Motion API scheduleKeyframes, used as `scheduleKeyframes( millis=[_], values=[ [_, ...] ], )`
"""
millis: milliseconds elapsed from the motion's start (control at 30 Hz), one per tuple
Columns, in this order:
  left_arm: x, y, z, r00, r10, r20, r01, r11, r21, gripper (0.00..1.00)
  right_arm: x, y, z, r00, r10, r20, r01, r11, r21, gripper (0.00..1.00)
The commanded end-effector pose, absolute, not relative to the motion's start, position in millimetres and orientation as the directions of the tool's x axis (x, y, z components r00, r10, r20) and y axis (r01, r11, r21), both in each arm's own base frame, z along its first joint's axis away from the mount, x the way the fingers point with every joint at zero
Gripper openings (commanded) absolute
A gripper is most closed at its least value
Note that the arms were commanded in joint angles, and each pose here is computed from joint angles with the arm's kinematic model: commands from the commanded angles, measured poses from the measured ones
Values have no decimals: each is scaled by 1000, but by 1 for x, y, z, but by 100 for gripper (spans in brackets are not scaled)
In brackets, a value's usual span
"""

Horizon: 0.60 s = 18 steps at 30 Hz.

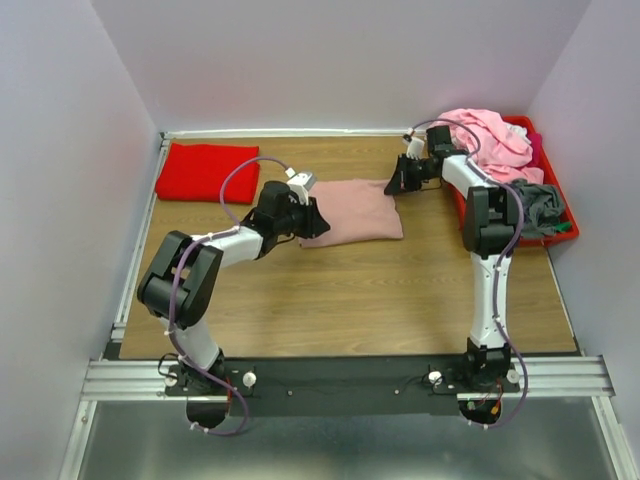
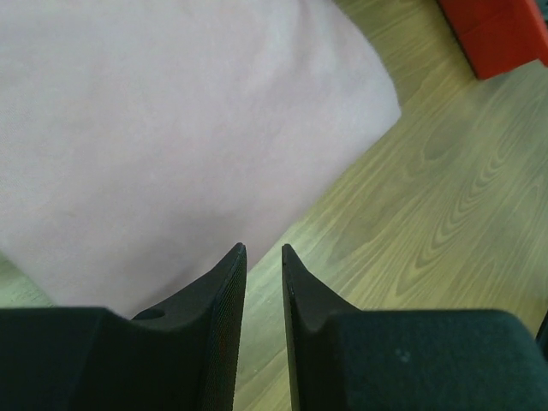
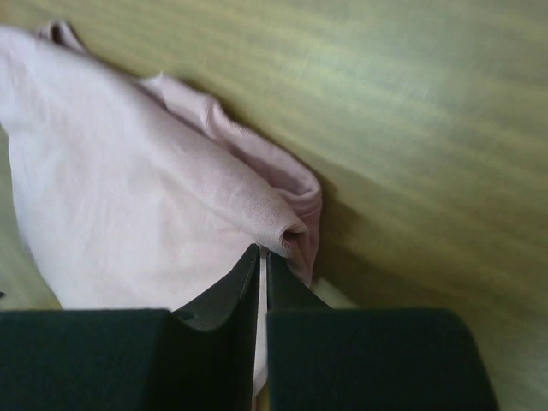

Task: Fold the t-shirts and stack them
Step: Fold the tshirt

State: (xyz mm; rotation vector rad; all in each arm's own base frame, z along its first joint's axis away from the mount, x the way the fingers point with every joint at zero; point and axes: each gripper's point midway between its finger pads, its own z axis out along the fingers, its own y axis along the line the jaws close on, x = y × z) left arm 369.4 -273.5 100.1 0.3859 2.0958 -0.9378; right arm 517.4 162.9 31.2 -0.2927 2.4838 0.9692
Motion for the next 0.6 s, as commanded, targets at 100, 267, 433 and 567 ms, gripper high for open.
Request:
scheduleKeyframes(
  millis=[100,267,433,567],
  values=[
    [378,-268,45,-720,13,-694,475,738,-479,31,560,154,28,-865,94,-493,-235,793,562,13],
    [383,-259,23,-746,21,-666,428,781,-455,31,570,157,27,-858,116,-501,-231,784,576,13],
    [386,-253,22,-744,17,-668,411,800,-437,31,578,153,10,-862,144,-486,-184,803,566,13],
    [400,-243,79,-627,-28,-778,428,823,-375,31,579,153,23,-844,115,-523,-233,802,551,16]
  ],
)
